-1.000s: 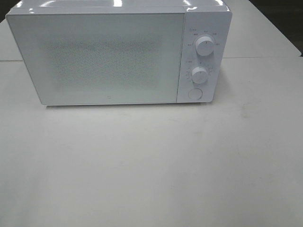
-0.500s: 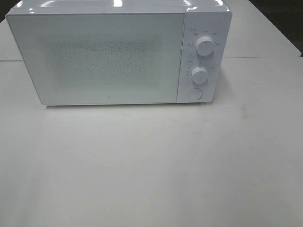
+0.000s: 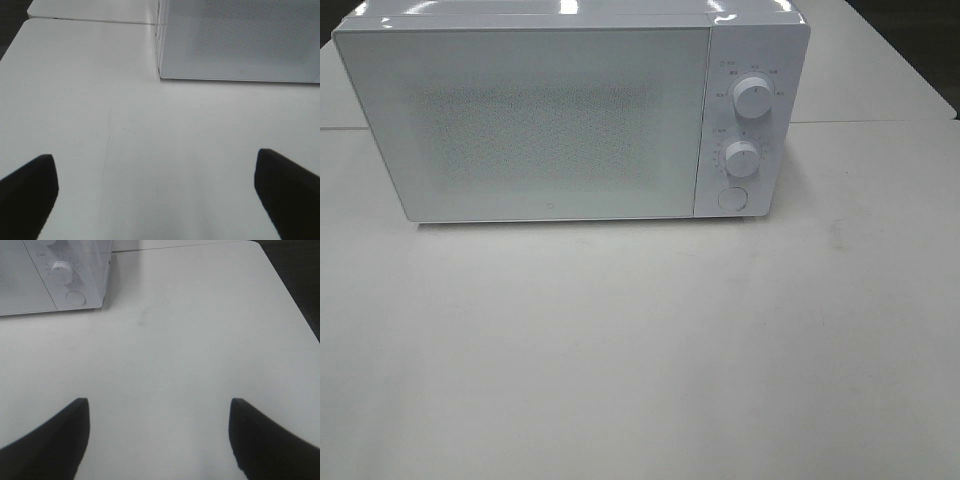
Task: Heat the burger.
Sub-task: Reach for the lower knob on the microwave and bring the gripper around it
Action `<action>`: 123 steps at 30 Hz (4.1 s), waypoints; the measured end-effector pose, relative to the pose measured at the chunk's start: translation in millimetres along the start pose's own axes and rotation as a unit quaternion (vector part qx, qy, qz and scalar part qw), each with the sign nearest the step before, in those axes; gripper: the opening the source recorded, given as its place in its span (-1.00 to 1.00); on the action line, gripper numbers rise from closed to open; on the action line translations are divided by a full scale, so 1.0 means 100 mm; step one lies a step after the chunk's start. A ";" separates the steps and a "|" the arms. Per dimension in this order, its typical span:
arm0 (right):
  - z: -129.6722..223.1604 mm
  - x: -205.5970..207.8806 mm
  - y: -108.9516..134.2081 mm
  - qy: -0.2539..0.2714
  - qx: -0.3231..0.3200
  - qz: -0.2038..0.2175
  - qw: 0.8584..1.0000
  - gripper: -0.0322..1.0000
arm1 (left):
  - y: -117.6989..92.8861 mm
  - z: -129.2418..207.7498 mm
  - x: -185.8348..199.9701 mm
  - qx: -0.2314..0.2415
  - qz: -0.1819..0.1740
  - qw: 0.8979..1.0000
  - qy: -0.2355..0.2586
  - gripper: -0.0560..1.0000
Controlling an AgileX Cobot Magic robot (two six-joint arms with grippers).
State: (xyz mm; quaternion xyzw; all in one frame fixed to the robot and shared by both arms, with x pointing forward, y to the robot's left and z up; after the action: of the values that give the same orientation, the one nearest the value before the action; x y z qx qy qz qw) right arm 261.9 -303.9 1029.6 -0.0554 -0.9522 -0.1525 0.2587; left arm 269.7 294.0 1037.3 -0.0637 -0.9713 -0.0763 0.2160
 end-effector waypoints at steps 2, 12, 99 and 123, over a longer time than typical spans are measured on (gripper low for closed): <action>0.00 0.00 0.00 0.000 0.000 0.000 1.000 0.49 | 0.00 0.00 0.00 0.000 0.000 1.000 0.000 0.98; -0.10 0.06 0.03 -0.026 0.000 -0.009 1.000 0.49 | 0.00 0.00 0.00 0.000 0.000 1.000 0.000 0.98; -0.02 -2.32 0.80 -0.122 0.103 -0.085 0.983 0.49 | 0.00 0.00 0.00 0.001 0.001 1.000 0.000 0.98; 0.20 -2.55 1.44 -0.153 0.094 -0.045 0.983 0.49 | 0.00 0.00 0.00 0.001 0.001 1.000 0.000 0.98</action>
State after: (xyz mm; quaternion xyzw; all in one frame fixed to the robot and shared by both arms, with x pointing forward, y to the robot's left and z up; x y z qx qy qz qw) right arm 498.2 -168.1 920.8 -0.0103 -0.9922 -0.0631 0.1068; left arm 269.7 293.6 1037.3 -0.0648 -0.9714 -0.0753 0.2159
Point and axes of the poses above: a point on each arm's last joint axis where the gripper is mounted, x pointing back along that axis away from the gripper, y along the wrist's bending axis when the last joint is at zero, z = x × y, the point moved 4 cm from there along -x, pointing out along that axis toward the gripper, and after that the axes turned 13 degrees about -x, right-handed, at the moved point
